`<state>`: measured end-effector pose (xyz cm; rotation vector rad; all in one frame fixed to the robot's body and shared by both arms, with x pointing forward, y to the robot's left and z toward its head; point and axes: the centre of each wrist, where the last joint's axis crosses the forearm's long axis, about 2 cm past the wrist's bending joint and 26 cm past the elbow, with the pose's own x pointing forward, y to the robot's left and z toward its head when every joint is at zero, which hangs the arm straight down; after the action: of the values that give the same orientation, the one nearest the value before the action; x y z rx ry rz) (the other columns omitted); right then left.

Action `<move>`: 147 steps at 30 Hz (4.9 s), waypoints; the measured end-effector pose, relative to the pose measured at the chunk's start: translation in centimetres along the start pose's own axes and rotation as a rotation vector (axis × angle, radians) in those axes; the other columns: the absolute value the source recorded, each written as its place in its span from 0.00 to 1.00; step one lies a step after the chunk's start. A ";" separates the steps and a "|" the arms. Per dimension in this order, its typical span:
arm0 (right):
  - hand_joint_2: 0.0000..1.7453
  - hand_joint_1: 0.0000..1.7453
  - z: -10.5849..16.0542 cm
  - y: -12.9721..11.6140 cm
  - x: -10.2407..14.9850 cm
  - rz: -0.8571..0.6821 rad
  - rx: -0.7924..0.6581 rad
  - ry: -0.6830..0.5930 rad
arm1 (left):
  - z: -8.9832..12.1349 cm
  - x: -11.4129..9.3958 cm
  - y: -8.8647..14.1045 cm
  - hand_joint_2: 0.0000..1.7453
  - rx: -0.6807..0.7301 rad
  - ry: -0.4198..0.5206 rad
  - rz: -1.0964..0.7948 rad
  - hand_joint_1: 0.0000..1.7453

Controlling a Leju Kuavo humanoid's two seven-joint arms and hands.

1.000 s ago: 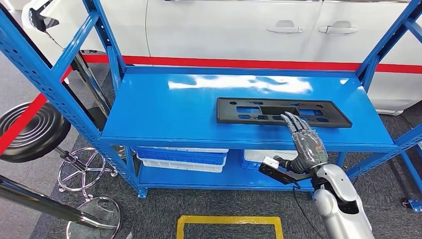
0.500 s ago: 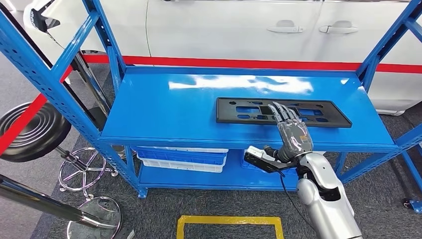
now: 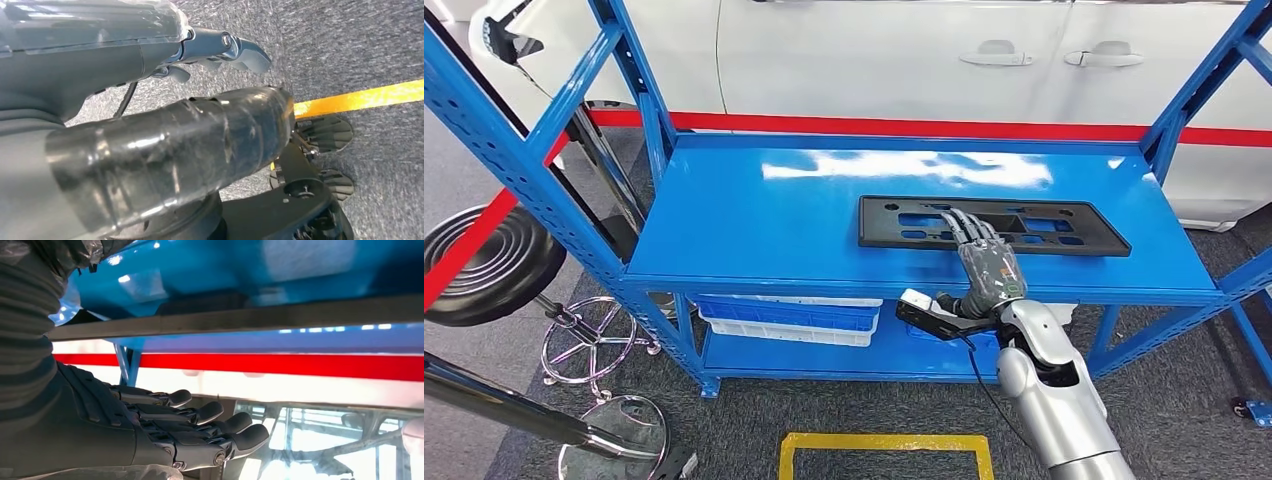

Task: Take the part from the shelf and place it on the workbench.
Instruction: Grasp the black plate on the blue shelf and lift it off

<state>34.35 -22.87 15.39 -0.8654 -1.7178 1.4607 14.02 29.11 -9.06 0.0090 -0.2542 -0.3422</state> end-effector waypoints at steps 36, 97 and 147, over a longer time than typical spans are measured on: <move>1.00 0.00 -3.4 1.2 -5.2 0.059 0.111 0.243 | 0.1 2.7 -1.6 0.00 -0.045 -0.035 -0.003 0.00; 1.00 1.00 -3.6 2.7 -4.0 0.047 0.173 0.223 | 0.0 2.7 -1.8 0.25 -0.042 -0.055 -0.066 0.00; 1.00 1.00 0.7 -8.3 3.3 -0.050 -0.357 -0.265 | -0.1 -0.1 -1.2 1.00 -0.009 -0.031 -0.148 0.00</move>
<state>31.65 -21.62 23.81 -0.8294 -2.2288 1.3005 13.55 28.03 -9.22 0.0135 -0.2831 -0.4910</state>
